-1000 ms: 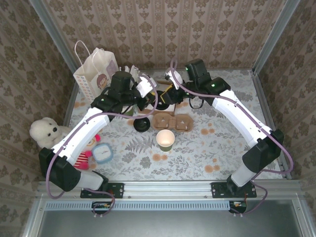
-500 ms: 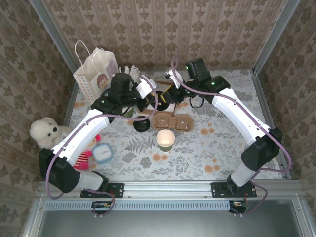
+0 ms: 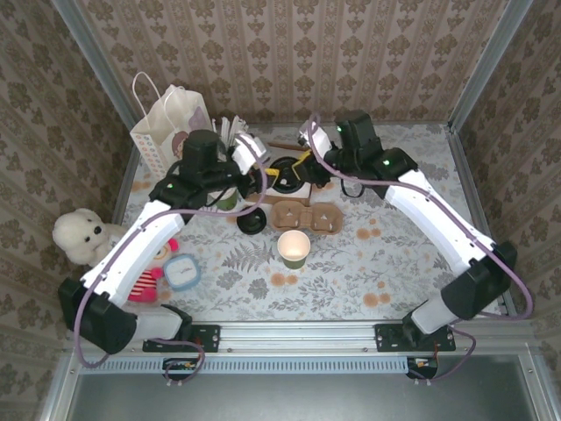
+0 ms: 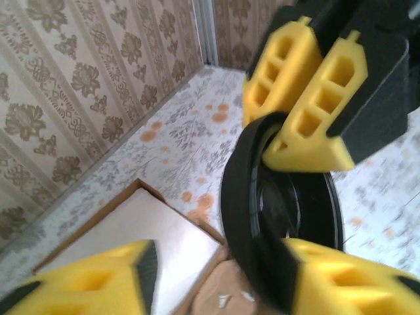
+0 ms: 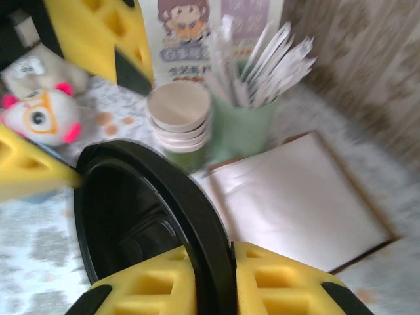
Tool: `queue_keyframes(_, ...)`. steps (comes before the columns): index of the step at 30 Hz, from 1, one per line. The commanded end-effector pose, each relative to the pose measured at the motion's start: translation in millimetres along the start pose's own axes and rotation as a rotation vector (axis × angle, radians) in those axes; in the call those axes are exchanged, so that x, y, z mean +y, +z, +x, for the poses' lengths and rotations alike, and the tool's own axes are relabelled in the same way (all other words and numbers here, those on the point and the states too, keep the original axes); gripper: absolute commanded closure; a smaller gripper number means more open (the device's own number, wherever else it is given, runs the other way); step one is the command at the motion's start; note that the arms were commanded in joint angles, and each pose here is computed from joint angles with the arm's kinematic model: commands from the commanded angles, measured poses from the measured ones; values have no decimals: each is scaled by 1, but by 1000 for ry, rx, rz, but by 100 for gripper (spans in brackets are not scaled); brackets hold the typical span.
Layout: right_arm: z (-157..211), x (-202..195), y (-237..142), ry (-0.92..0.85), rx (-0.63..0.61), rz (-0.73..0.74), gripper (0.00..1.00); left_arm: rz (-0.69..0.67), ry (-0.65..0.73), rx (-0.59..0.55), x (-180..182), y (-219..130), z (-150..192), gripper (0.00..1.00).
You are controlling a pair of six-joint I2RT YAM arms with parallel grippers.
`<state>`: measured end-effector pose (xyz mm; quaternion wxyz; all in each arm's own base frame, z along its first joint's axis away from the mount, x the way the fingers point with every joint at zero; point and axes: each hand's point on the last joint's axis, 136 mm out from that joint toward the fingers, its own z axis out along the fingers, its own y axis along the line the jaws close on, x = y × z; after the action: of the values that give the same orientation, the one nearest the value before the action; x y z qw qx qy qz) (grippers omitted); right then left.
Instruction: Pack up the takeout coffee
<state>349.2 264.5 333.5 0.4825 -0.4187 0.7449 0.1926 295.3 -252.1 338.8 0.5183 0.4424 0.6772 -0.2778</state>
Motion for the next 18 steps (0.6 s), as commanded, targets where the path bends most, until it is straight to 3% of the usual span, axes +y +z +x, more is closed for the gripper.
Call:
queue_keyframes(1, -54, -11, -52, -339, -207, 203, 100, 39, -126, -74, -2, -28, -3, 25)
queue_keyframes(5, -73, 7, -77, -660, -314, 292, 100, -40, -247, -131, 11, -49, -10, 0)
queue_keyframes(12, -91, 66, -93, -1322, -613, 412, 100, -66, -525, -144, 22, -59, -38, 0)
queue_keyframes(18, -100, 100, -101, -1654, -808, 470, 100, 129, -665, -150, 1, -64, -61, 0)
